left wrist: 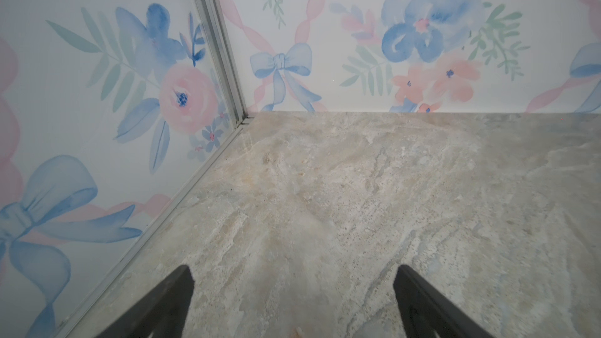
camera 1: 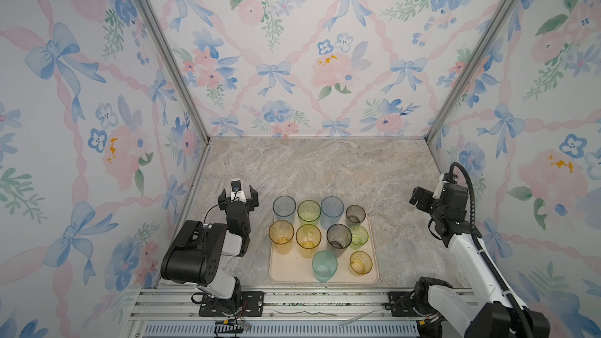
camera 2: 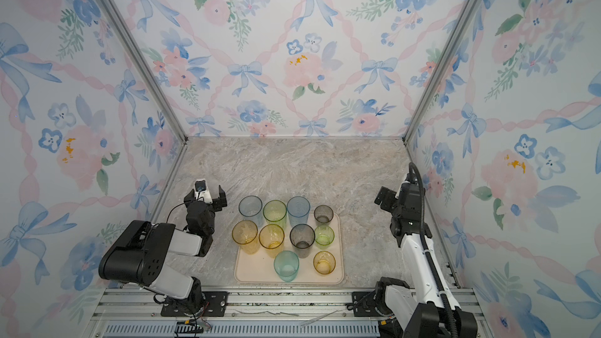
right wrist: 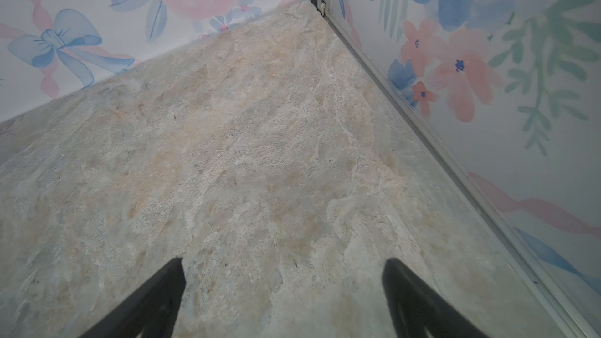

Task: Place the glasses into the tray
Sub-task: Reset both arms

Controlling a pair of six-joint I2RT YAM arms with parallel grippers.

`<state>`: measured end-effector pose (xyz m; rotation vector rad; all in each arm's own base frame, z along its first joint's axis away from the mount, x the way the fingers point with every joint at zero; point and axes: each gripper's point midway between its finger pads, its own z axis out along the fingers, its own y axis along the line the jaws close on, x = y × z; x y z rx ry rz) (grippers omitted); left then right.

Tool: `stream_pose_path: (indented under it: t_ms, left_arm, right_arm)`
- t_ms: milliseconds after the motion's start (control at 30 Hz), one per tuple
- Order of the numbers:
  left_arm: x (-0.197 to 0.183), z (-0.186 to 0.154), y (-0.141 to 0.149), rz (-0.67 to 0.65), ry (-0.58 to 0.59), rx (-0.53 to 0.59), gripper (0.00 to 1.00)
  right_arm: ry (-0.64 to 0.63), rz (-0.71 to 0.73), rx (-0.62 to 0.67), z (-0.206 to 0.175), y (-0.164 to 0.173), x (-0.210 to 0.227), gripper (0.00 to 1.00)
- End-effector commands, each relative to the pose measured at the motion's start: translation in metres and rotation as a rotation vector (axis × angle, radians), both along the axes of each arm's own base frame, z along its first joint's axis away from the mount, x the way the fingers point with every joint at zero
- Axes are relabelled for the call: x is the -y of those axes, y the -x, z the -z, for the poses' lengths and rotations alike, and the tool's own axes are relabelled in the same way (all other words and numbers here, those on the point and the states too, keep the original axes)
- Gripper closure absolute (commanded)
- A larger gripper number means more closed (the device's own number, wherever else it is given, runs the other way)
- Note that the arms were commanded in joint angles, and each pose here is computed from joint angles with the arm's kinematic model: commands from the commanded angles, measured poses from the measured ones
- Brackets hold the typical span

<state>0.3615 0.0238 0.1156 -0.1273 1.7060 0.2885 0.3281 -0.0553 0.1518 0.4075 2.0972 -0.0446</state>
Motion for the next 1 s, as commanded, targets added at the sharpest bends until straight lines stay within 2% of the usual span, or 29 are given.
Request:
stream_pose_path:
  t_ms: [0, 200, 267, 400, 700, 767, 967]
  left_arm:
    - [0.025, -0.006, 0.007, 0.109, -0.026, 0.042, 0.02]
    - [0.02, -0.006, 0.003, 0.086, -0.022, 0.048, 0.02]
    - [0.02, -0.006, 0.003, 0.086, -0.022, 0.047, 0.02]
    - [0.019, -0.006, 0.002, 0.083, -0.023, 0.042, 0.02]
    - [0.018, -0.004, 0.0, 0.076, -0.019, 0.033, 0.02]
    - [0.015, -0.003, -0.002, 0.062, -0.012, 0.024, 0.02]
    - [0.009, 0.0, -0.006, 0.04, 0.007, 0.006, 0.02]
  right_arm:
    - [0.101, -0.01, 0.205, -0.025, -0.03, -0.008, 0.03]
    - [0.144, -0.003, 0.189, 0.005, -0.058, -0.011, 0.03]
    - [0.181, -0.003, 0.162, 0.015, -0.063, -0.01, 0.03]
    - [0.174, -0.024, 0.141, 0.037, -0.067, -0.013, 0.03]
    - [0.253, -0.066, 0.253, 0.048, -0.062, -0.032, 0.03]
    - [0.257, -0.075, 0.189, 0.052, -0.064, -0.034, 0.03]
    - [0.254, -0.074, 0.216, 0.051, -0.065, -0.034, 0.03]
